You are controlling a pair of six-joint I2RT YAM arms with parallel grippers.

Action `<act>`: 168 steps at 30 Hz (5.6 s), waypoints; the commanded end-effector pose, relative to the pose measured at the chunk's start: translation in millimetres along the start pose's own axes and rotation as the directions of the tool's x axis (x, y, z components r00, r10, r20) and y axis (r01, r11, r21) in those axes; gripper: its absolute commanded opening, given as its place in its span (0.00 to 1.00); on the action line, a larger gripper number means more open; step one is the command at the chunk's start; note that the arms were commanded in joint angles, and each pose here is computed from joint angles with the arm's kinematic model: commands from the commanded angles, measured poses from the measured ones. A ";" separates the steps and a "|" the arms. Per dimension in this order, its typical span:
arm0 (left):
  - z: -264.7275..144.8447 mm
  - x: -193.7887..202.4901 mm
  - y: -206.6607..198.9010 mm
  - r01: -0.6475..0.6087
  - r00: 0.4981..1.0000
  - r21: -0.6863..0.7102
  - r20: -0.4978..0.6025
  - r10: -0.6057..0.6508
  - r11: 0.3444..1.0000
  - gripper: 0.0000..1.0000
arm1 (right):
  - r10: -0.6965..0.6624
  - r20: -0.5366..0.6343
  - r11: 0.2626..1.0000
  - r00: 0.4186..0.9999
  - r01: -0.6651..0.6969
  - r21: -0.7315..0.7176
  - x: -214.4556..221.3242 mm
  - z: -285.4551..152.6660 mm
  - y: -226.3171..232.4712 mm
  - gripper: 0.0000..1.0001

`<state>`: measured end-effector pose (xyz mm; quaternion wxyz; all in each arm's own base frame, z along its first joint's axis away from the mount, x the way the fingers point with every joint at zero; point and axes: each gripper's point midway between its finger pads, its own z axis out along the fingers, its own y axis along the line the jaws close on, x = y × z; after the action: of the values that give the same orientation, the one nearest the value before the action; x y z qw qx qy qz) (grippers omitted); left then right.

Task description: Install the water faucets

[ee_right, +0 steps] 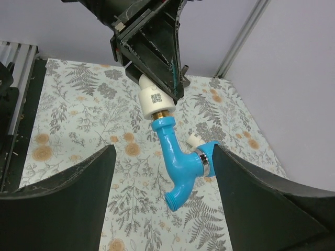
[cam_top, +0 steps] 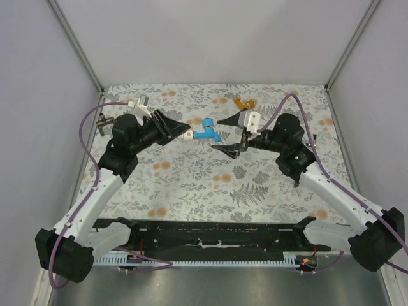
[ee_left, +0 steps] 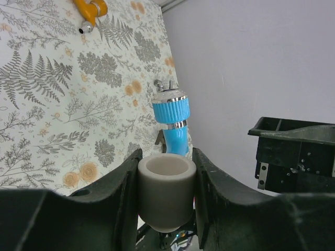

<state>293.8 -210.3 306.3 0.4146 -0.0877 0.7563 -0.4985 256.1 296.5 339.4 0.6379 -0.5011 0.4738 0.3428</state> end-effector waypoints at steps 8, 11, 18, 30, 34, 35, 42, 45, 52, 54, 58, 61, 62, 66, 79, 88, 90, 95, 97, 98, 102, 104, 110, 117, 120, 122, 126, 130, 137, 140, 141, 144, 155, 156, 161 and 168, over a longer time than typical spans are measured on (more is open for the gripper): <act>-13.8 -20.8 -64.9 -0.021 1.000 0.198 0.017 0.018 0.980 0.02 | -0.100 -0.020 0.987 0.995 0.097 -0.127 7.2 18.9 -0.5 0.85; -15.2 -19.4 -70.2 -0.042 0.999 0.222 0.005 0.042 0.974 0.02 | -0.091 -0.043 0.988 0.995 0.085 -0.127 17.7 24.9 -5.1 0.85; -22.8 -23.7 -89.0 -0.117 0.993 0.295 0.033 0.112 0.948 0.02 | -0.010 -0.094 0.982 0.996 -0.008 -0.187 38.2 30.4 4.9 0.84; -21.2 -30.3 -83.3 -0.256 0.966 0.290 0.125 0.228 0.922 0.02 | 0.265 -0.031 0.932 0.964 -0.265 -0.248 18.8 32.0 26.5 0.57; -27.0 -39.2 -76.8 -0.393 0.909 0.258 0.254 0.331 0.883 0.02 | 0.445 -0.017 0.869 0.895 -0.437 -0.231 7.8 36.0 26.0 0.29; -28.3 -40.4 -72.9 -0.425 0.890 0.247 0.291 0.352 0.871 0.02 | 0.501 -0.019 0.844 0.865 -0.493 -0.210 7.0 38.4 22.3 0.22; -47.9 -44.4 -74.2 -0.648 0.711 0.224 0.521 0.472 0.728 0.02 | 0.788 -0.080 0.578 0.611 -0.778 -0.248 -10.2 53.5 17.6 0.03; -46.2 -47.0 -69.3 -0.612 0.733 0.211 0.512 0.447 0.762 0.02 | 0.809 -0.054 0.557 0.585 -0.792 -0.249 -16.6 52.4 11.3 0.18; -36.4 -59.1 -31.5 -0.343 0.857 0.071 0.431 0.282 0.937 0.02 | 0.660 -0.021 0.744 0.751 -0.657 -0.121 -8.3 36.6 -0.3 0.45; -34.9 -57.0 -26.3 -0.295 0.881 0.048 0.401 0.252 0.954 0.02 | 0.585 -0.022 0.808 0.811 -0.585 -0.071 -3.7 28.4 -2.7 0.52; -38.3 -56.5 -31.6 -0.254 0.900 0.053 0.379 0.216 0.966 0.02 | 0.434 -0.026 0.900 0.901 -0.431 0.069 3.0 10.3 -14.8 0.68; -42.3 -59.9 -38.1 -0.236 0.903 0.056 0.382 0.197 0.970 0.02 | 0.353 -0.028 0.922 0.935 -0.343 0.182 3.5 -3.7 -28.2 0.90; -43.6 -61.1 -41.1 -0.227 0.904 0.059 0.383 0.188 0.972 0.02 | 0.335 -0.029 0.923 0.942 -0.322 0.213 4.7 -8.2 -31.2 0.98; -46.8 -68.9 -47.6 -0.174 0.911 0.050 0.388 0.141 0.984 0.02 | 0.253 -0.056 0.935 0.966 -0.229 0.272 13.1 -20.3 -35.8 0.98; -32.7 -68.3 -58.1 0.079 0.949 0.094 0.297 -0.104 0.992 0.02 | 0.061 -0.016 0.951 0.998 -0.053 0.305 55.3 -4.8 -27.2 0.98; -28.9 -66.5 -72.9 0.111 0.956 0.164 0.252 -0.151 0.980 0.02 | 0.087 0.153 0.923 0.984 -0.137 0.358 48.0 19.6 -46.6 0.98; -27.9 -65.9 -69.6 0.116 0.955 0.158 0.254 -0.154 0.981 0.02 | 0.103 0.190 0.925 0.976 -0.164 0.343 41.4 24.6 -46.3 0.98; -26.1 -66.9 -57.8 0.083 0.952 0.118 0.284 -0.114 0.990 0.02 | 0.179 0.279 0.928 0.944 -0.255 0.270 19.6 30.6 -37.8 0.98; -25.2 -68.2 -52.3 0.051 0.952 0.086 0.296 -0.074 0.995 0.02 | 0.230 0.296 0.928 0.927 -0.300 0.220 13.0 32.6 -30.9 0.98; -25.4 -67.8 -50.9 0.027 0.954 0.073 0.295 -0.048 0.997 0.02 | 0.251 0.296 0.928 0.922 -0.316 0.197 9.6 33.5 -28.3 0.98; -25.9 -66.5 -45.6 -0.123 0.953 0.013 0.279 0.115 0.992 0.02 | 0.326 0.334 0.902 0.884 -0.396 0.170 -1.7 33.8 -27.6 0.98; -26.4 -61.6 -48.6 -0.207 0.948 0.020 0.250 0.195 0.978 0.02 | 0.334 0.337 0.889 0.880 -0.414 0.198 -3.2 32.7 -33.9 0.98; -31.0 -40.8 -63.8 -0.404 0.911 0.109 0.142 0.388 0.908 0.02 | 0.349 0.240 0.831 0.906 -0.417 0.368 10.9 28.2 -62.5 0.98; -36.1 -15.2 -79.2 -0.445 0.893 0.267 0.068 0.444 0.855 0.02 | 0.435 0.097 0.789 0.895 -0.431 0.438 36.4 30.5 -73.9 0.98; -35.7 -13.0 -79.4 -0.426 0.903 0.283 0.071 0.425 0.859 0.02 | 0.484 0.041 0.760 0.874 -0.443 0.475 52.4 23.4 -79.4 0.98; -33.3 -16.9 -74.6 -0.415 0.909 0.253 0.082 0.408 0.874 0.02 | 0.492 0.041 0.753 0.870 -0.449 0.481 52.8 15.1 -82.5 0.98; -28.4 -23.2 -65.4 -0.367 0.930 0.196 0.096 0.354 0.909 0.02 | 0.397 -0.012 0.797 0.918 -0.339 0.501 42.8 -4.1 -85.5 0.98; -19.8 -27.2 -46.4 -0.270 0.961 0.110 0.090 0.261 0.956 0.02 | 0.199 -0.048 0.888 0.979 -0.159 0.432 23.1 -18.2 -72.3 0.98; -8.3 -26.1 -32.8 -0.103 0.993 0.054 0.062 0.100 0.993 0.02 | -0.081 -0.029 0.979 0.996 0.085 0.186 1.5 -22.7 -24.8 0.98; -7.4 -24.3 -39.2 -0.066 0.997 0.086 0.045 0.063 0.994 0.02 | -0.154 -0.005 0.981 0.988 0.154 0.115 -3.0 -16.0 -15.5 0.98; -7.6 -24.6 -40.6 -0.060 0.997 0.090 0.045 0.056 0.994 0.02 | -0.180 -0.001 0.979 0.984 0.179 0.100 -6.2 -13.0 -14.9 0.98; -9.7 -24.2 -44.2 -0.052 0.998 0.098 0.043 0.048 0.994 0.02 | -0.228 -0.022 0.972 0.974 0.228 0.056 -2.7 -2.1 -12.9 0.98; -14.9 -20.9 -56.4 -0.042 0.999 0.138 0.016 0.040 0.990 0.02 | -0.270 -0.031 0.962 0.962 0.271 0.015 17.4 34.9 -19.7 0.98; -15.6 -20.6 -58.9 -0.045 0.999 0.147 0.012 0.044 0.988 0.02 | -0.263 -0.039 0.965 0.964 0.264 0.008 22.9 37.6 -19.4 0.98; -18.8 -21.1 -70.8 -0.079 0.997 0.200 0.010 0.079 0.977 0.02 | -0.210 -0.070 0.978 0.975 0.210 -0.010 41.7 41.4 -15.1 0.98; -22.2 -24.8 -85.6 -0.173 0.985 0.269 0.036 0.169 0.947 0.02 | -0.056 -0.085 0.995 0.995 0.049 -0.089 44.9 39.1 7.4 0.85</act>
<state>280.7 -220.6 337.7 0.4090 -0.0339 0.7426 -0.5293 290.2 327.8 279.8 0.6208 -0.5607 0.4749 0.2733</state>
